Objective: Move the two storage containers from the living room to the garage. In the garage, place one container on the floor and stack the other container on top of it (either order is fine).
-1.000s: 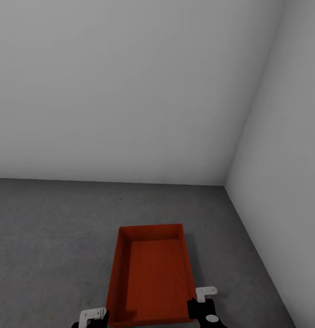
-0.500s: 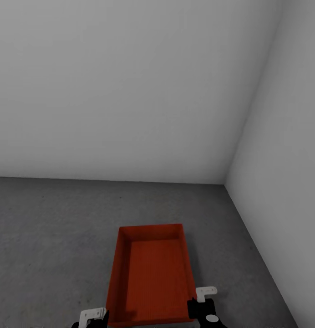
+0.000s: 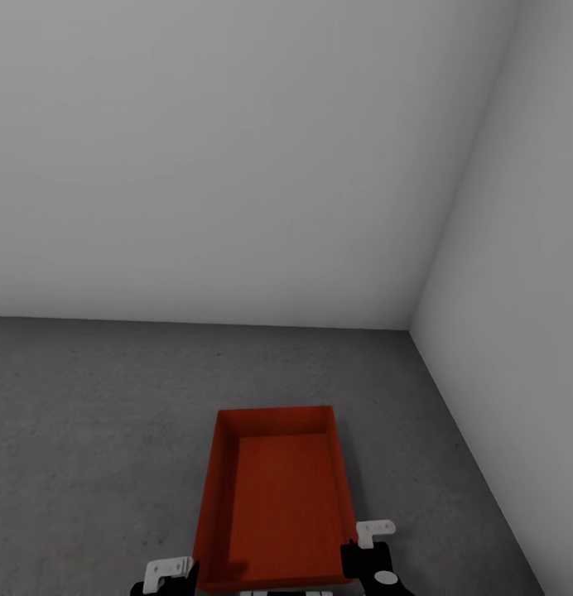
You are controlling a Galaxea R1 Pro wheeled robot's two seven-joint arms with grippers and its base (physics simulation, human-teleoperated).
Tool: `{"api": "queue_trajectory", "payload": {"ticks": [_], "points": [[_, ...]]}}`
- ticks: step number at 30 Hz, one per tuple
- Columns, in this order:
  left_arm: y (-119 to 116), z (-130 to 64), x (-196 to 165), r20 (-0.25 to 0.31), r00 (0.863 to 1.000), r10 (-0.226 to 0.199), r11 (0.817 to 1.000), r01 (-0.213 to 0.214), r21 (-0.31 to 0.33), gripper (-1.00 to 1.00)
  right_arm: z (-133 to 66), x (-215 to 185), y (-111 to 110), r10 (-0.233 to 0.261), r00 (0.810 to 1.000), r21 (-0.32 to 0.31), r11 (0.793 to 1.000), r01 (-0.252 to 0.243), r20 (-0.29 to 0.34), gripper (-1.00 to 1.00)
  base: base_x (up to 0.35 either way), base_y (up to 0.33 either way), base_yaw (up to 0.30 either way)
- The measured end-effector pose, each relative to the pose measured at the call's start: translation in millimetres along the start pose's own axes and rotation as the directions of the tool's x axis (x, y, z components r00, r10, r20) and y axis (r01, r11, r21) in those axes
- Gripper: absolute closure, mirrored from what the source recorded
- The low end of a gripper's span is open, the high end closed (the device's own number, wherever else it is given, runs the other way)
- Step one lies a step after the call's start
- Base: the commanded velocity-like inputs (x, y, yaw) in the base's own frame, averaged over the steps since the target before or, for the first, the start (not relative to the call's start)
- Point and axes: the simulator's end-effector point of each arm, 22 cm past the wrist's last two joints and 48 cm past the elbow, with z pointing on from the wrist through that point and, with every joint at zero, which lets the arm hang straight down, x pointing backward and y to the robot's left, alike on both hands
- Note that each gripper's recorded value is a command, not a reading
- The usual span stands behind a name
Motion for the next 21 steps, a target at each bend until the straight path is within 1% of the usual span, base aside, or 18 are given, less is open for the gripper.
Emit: {"api": "queue_trajectory", "payload": {"ticks": [10,21], "points": [[0.0,-0.3,-0.2,0.0,1.0,0.002,1.0,-0.002,0.02,1.0,0.0,0.6,0.0,0.002,1.0,0.0,1.0,-0.002,-0.002,1.0,0.0,0.0,0.0],[-0.1,-0.3,-0.2,0.0,1.0,0.003,1.0,-0.003,0.021,1.0,0.0,0.8,-0.1,0.003,1.0,0.0,1.0,-0.003,-0.002,1.0,0.0,0.0,0.0]]}}
